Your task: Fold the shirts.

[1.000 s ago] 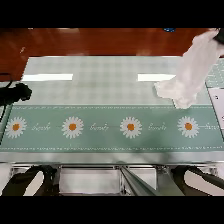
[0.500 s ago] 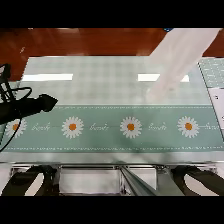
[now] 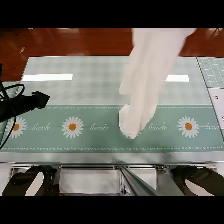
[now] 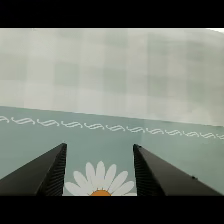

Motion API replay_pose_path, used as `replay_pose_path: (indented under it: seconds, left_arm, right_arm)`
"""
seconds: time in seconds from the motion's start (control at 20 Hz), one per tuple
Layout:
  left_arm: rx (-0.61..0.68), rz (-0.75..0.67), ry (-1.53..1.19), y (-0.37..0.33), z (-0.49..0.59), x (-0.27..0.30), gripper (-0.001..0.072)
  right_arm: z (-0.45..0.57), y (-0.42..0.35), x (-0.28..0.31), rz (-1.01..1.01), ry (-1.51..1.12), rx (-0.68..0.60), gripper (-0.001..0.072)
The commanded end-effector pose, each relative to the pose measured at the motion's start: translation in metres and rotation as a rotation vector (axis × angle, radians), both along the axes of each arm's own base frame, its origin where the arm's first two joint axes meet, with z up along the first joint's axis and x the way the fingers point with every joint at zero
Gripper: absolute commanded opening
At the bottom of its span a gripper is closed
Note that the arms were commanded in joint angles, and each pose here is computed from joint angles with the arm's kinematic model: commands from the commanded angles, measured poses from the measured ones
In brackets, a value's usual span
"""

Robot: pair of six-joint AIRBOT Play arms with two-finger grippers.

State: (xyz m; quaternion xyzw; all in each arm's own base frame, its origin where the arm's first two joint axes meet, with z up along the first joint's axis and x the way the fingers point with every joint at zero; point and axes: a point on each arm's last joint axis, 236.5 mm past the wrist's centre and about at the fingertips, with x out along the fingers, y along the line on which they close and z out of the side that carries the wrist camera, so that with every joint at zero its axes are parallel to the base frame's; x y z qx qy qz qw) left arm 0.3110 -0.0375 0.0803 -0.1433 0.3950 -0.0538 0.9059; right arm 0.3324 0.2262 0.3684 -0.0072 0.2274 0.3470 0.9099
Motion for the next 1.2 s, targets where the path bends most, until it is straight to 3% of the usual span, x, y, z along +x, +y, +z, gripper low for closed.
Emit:
replay_pose_path:
  seconds: [0.0,0.25,0.45,0.5,0.55,0.6,0.75,0.9,1.05,1.15]
  left_arm:
    - [-0.007,0.002,0.027,0.001,-0.004,-0.005,0.0507]
    - [-0.020,-0.001,0.032,-0.002,-0.004,-0.006,0.0507]
    - [-0.050,0.001,0.018,-0.007,-0.001,-0.003,0.0507]
    - [-0.046,-0.003,0.017,-0.006,-0.001,-0.003,0.0507]
    - [-0.043,-0.007,0.017,-0.007,-0.001,-0.003,0.0507]
    - [-0.044,-0.010,0.024,-0.007,-0.002,-0.005,0.0507]
    - [-0.075,-0.063,0.172,-0.020,-0.024,-0.029,0.0507]
    - [-0.295,-0.258,0.324,-0.080,-0.045,-0.063,0.0507]
    - [-0.556,-0.424,0.345,-0.133,-0.038,-0.080,0.0507]
    - [-0.572,-0.425,0.380,-0.139,-0.053,-0.078,0.0508]
  right_arm:
    - [-0.085,0.082,-0.036,0.192,0.207,0.011,0.0027]
    - [-0.244,0.139,-0.048,0.200,0.491,-0.071,0.0027]
    - [-0.317,0.172,-0.034,0.106,0.712,0.037,0.0042]
    - [-0.326,0.180,-0.037,0.102,0.780,0.073,0.0206]
    - [-0.328,0.180,-0.035,0.106,0.800,0.090,0.0420]
    - [-0.324,0.173,-0.027,0.108,0.786,0.095,0.0409]
    - [-0.277,0.091,0.020,0.005,0.751,0.152,0.0409]
    - [-0.245,-0.051,0.054,-0.265,0.647,0.156,0.0408]
    - [-0.281,-0.177,0.024,-0.586,0.668,0.151,0.0408]
    - [-0.322,-0.222,-0.014,-0.735,0.745,0.192,0.0407]
